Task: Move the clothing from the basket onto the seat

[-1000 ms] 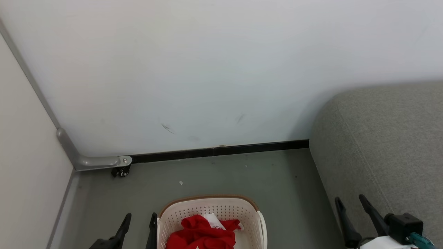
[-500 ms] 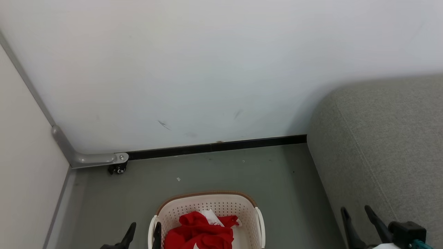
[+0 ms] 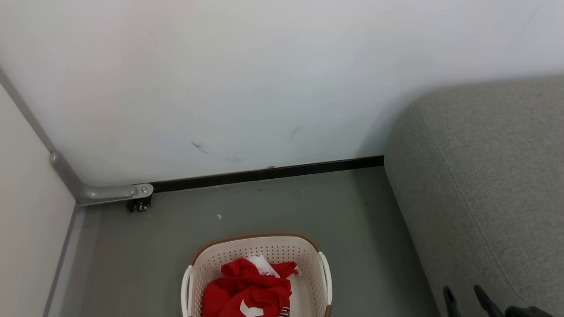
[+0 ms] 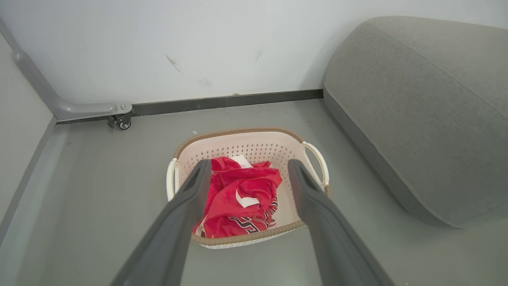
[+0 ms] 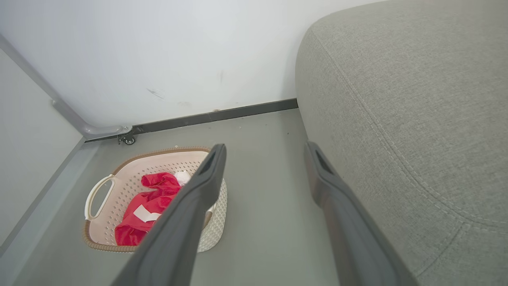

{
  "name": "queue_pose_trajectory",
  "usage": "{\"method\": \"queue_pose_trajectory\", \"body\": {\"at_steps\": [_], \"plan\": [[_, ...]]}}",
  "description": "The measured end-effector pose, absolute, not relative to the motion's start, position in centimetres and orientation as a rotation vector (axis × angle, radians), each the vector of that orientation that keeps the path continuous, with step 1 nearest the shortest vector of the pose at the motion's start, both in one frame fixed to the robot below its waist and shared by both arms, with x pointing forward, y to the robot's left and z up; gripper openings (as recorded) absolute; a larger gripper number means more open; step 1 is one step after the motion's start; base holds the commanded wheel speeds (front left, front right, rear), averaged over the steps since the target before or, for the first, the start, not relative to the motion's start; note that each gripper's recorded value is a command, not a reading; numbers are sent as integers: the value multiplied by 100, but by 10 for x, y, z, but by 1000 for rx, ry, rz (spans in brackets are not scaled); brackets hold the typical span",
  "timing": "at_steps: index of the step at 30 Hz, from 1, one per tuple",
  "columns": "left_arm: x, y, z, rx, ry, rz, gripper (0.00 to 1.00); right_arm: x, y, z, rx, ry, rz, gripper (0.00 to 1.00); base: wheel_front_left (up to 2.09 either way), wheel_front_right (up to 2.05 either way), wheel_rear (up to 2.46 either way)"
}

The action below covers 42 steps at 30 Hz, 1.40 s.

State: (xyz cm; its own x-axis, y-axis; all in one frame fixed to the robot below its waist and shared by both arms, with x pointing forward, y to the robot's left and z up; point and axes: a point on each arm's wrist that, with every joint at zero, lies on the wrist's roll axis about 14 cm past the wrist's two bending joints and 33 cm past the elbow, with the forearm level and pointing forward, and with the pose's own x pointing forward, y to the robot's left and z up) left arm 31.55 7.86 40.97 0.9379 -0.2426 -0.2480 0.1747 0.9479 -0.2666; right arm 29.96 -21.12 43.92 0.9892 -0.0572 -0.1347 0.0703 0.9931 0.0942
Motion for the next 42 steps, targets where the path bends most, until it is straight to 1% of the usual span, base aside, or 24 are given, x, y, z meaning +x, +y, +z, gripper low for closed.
{"method": "queue_pose_trajectory", "body": {"at_steps": [8, 16, 27, 36, 42], "plan": [[309, 69, 386, -221, 366, -260, 100, 294, -214, 433, 88, 161, -76, 100, 0, 0, 0], [323, 61, 370, -198, 419, -297, 100, 295, -215, 432, 79, 174, -82, 100, 0, 0, 0], [368, 53, 360, -183, 432, -321, 100, 303, -215, 433, 81, 184, -94, 100, 0, 0, 0], [392, 40, 324, -91, 511, -429, 100, 306, -221, 418, 98, 247, -130, 100, 0, 0, 0], [407, 29, 301, -64, 564, -486, 100, 322, -224, 418, 83, 240, -135, 100, 0, 0, 0]]}}
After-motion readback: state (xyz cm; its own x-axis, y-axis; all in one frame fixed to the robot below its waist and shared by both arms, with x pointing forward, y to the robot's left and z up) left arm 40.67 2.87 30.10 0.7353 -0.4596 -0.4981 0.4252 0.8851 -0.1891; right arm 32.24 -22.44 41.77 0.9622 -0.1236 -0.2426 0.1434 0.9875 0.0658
